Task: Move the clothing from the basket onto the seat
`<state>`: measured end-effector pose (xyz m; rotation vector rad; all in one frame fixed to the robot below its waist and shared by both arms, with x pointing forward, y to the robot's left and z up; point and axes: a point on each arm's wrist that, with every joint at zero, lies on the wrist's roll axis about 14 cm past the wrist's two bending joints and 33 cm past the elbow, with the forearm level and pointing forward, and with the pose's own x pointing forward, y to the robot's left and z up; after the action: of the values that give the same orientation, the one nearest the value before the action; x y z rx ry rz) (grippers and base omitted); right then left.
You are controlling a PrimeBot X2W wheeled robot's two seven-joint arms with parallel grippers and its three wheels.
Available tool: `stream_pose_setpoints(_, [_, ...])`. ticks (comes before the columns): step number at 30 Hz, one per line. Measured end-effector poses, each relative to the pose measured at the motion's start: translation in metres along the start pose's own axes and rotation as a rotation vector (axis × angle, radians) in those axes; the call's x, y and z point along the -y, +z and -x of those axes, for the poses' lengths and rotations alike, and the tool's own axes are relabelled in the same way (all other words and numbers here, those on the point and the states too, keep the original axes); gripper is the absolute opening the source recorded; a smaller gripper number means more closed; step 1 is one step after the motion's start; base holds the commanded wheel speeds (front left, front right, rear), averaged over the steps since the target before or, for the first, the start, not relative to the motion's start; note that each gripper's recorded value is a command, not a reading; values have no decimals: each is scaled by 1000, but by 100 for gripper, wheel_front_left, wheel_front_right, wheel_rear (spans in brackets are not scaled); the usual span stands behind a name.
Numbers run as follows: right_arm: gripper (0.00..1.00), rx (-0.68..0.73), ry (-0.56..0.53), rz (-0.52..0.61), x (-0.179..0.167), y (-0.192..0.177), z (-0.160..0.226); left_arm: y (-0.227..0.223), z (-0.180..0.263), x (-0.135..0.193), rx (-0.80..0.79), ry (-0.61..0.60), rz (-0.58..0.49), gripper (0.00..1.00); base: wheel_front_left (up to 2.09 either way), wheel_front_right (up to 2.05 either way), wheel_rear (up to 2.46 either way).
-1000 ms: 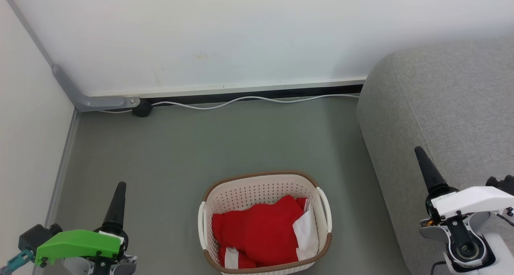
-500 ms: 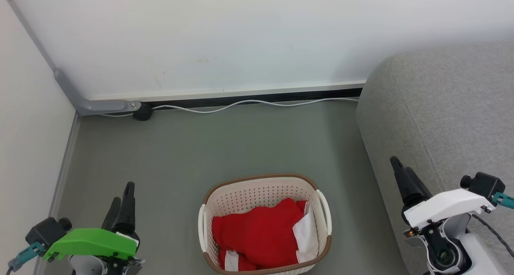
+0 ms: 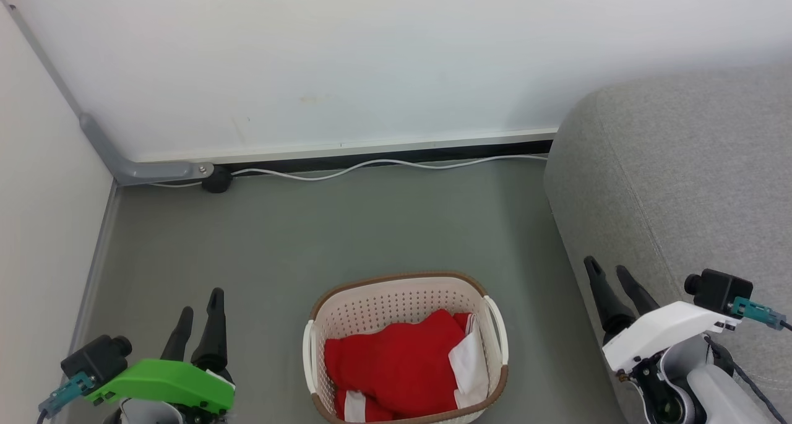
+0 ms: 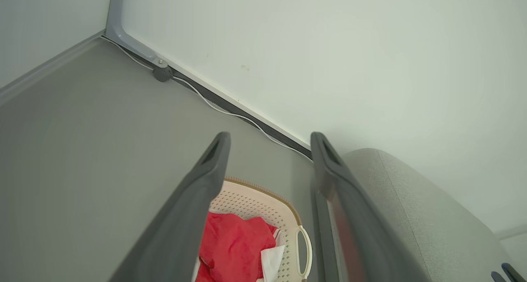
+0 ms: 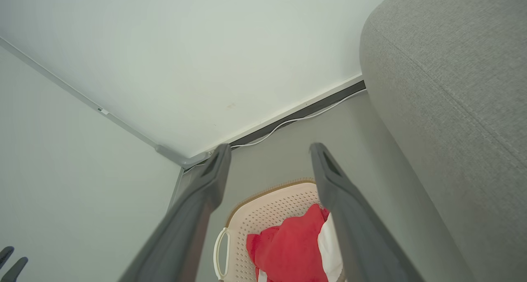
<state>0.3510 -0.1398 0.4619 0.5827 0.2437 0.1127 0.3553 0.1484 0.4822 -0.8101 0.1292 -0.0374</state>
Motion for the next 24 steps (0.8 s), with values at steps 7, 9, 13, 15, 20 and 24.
stream_pose_setpoints(7, [100, 4, -1, 101, 1, -2, 2, 0, 1, 6, 17, -21, -87, 100, 0, 0, 0])
stream_pose_setpoints(9, [100, 5, 0, 131, 1, -3, 3, 0, 1, 8, 18, -29, -126, 100, 0, 0, 0])
stream_pose_setpoints(13, [100, 7, 6, 197, 0, -6, 4, -3, 4, 10, 21, -41, -192, 100, 0, 0, 0])
stream_pose_setpoints(15, [100, 10, 4, 230, 1, -5, 4, -2, 5, 12, 29, -47, -208, 100, 0, 0, 0])
stream_pose_setpoints(20, [100, 17, 4, 300, 3, -5, 6, -3, 5, 16, 36, -67, -277, 100, 0, 0, 0])
stream_pose_setpoints(24, [100, 25, 3, 357, 6, -5, 8, -4, 5, 19, 43, -81, -330, 100, 0, 0, 0])
